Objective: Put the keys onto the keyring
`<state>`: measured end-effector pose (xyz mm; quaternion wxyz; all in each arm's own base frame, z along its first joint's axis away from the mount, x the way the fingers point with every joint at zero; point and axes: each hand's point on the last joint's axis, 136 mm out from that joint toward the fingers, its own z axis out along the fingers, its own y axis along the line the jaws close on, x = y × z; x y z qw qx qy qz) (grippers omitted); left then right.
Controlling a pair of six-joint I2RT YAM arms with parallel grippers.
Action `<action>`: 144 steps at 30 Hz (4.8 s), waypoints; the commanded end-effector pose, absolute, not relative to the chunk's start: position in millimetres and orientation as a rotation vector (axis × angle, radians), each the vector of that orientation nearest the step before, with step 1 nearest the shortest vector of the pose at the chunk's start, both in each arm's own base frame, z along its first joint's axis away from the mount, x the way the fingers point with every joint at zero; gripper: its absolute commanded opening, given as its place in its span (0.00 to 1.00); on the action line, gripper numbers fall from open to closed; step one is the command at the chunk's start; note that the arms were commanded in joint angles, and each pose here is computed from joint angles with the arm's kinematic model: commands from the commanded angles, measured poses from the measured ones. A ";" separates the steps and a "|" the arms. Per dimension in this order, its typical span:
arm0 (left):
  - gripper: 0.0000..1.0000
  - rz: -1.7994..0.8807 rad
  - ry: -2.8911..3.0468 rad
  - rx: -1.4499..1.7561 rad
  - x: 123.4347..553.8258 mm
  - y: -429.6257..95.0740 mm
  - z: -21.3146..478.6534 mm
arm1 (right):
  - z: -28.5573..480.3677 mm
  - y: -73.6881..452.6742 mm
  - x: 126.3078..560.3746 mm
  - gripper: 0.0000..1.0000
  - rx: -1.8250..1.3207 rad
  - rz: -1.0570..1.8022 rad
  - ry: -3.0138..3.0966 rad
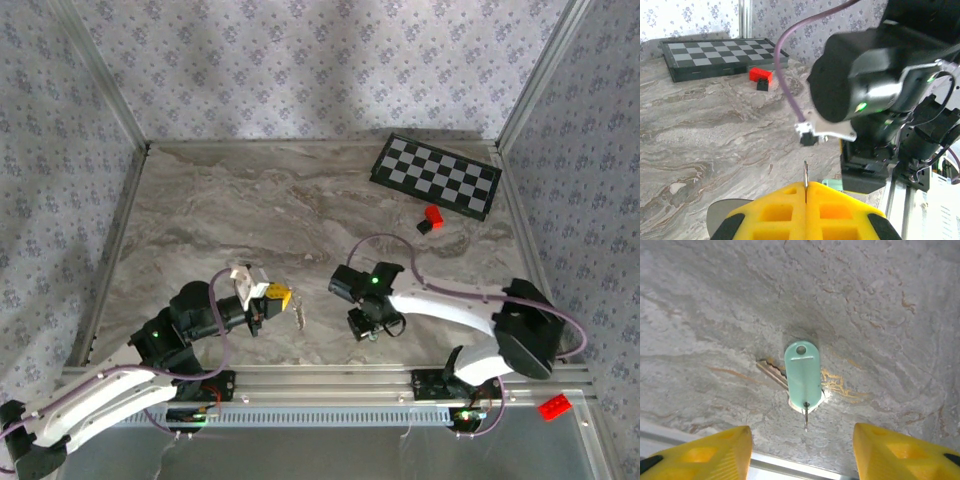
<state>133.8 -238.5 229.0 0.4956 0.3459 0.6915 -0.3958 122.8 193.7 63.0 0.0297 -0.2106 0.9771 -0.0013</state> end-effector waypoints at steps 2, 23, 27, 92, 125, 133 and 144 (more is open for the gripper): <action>0.00 -0.994 1.589 0.820 132.5 -239.8 259.9 | 58.2 179.1 112.6 0.60 -0.496 0.012 3.008; 0.00 -1.013 1.589 0.840 131.8 -245.7 262.3 | 24.4 176.5 96.0 0.45 -0.457 0.122 3.003; 0.00 -0.997 1.584 0.835 132.7 -242.9 263.1 | 25.3 177.1 99.9 0.39 -0.469 0.081 2.991; 0.00 -0.990 1.604 0.847 135.0 -246.5 248.8 | 29.1 189.2 128.7 0.00 -0.769 0.027 3.331; 0.00 -1.031 1.590 0.848 131.4 -249.2 250.9 | 45.1 182.3 134.0 0.51 -0.362 0.119 3.060; 0.00 -1.024 1.599 0.855 132.9 -251.0 250.7 | 32.3 177.8 135.5 0.37 -0.403 0.086 3.082; 0.00 -1.014 1.608 0.850 135.5 -251.0 249.3 | 21.2 175.2 151.6 0.25 -0.470 -0.033 3.013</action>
